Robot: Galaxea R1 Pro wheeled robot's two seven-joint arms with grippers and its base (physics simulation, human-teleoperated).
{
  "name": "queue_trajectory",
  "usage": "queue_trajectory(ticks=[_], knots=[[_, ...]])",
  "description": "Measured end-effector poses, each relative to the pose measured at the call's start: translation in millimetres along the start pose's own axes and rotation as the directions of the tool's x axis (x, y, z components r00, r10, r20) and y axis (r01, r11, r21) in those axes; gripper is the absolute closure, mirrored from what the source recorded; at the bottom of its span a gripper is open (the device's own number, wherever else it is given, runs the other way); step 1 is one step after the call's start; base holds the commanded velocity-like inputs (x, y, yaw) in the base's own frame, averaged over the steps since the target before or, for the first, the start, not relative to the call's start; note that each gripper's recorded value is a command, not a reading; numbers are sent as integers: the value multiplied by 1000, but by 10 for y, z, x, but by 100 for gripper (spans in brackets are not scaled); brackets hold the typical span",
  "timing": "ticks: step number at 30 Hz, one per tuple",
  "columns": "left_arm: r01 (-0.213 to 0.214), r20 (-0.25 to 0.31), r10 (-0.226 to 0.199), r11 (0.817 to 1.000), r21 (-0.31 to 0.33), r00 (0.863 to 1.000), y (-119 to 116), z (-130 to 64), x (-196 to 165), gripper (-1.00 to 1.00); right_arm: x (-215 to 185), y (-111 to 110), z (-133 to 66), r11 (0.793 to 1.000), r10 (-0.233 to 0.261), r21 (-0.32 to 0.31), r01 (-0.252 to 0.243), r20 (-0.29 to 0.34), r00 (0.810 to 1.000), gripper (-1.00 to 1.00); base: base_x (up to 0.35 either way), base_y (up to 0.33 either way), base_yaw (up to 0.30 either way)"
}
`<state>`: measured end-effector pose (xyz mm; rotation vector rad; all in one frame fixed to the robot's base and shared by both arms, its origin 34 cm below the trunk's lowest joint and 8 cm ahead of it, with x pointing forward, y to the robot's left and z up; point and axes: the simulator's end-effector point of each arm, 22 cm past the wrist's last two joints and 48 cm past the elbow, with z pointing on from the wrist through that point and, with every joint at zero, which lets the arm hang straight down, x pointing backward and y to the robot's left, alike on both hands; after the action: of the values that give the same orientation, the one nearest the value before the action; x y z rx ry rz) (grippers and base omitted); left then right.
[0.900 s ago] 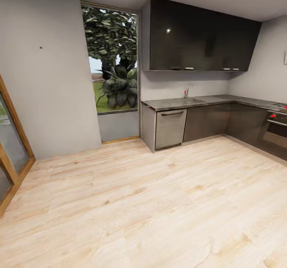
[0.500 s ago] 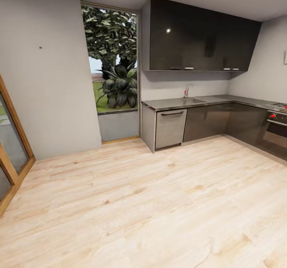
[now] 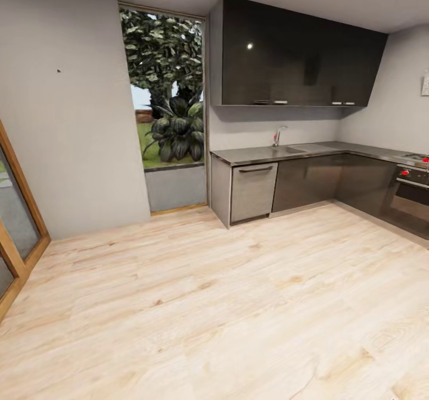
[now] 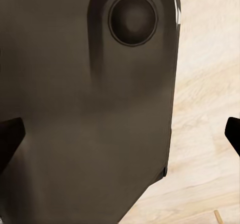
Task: Put the three can of soda from the living room inside the tash can in the kitchen.
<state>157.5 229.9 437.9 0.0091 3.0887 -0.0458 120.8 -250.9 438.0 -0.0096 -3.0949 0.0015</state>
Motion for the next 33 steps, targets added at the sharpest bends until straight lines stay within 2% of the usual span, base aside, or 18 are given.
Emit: queue_trajectory(ticks=[5,11,16,20,22,25,30,33], knots=[[-3,28,2,1000,2,1000,-26,0,-76,-100,-14,0,0,1000,2,-4,-2,3,1000,-100,7,0,-217],[-4,42,4,1000,-1,999,-30,-1,-134,-100,-37,-98,-1,1000,6,6,-6,10,1000,-100,132,0,-253],[-5,109,5,1000,-4,994,-27,-11,-459,-100,-57,-179,-2,1000,8,16,-8,15,1000,-100,268,0,-274],[-35,143,35,999,-6,989,-37,-25,-624,-100,-69,-203,-3,1000,8,20,-9,19,1000,-100,319,0,-281],[-68,156,69,998,-8,985,-46,-32,-684,-100,-82,-218,-3,1000,8,21,-8,22,1000,-100,335,0,-283],[-86,164,87,996,-10,983,-52,-37,-726,-100,-87,-229,-4,1000,7,21,-8,23,1000,-100,339,0,-284],[-97,226,98,995,-13,969,-61,-85,-1031,-100,-164,-306,-9,999,7,31,-8,40,999,-100,341,0,-284],[-99,272,99,995,-15,957,-74,-135,-1266,-100,-354,-365,-22,999,5,40,-8,81,997,-100,342,0,-282]])
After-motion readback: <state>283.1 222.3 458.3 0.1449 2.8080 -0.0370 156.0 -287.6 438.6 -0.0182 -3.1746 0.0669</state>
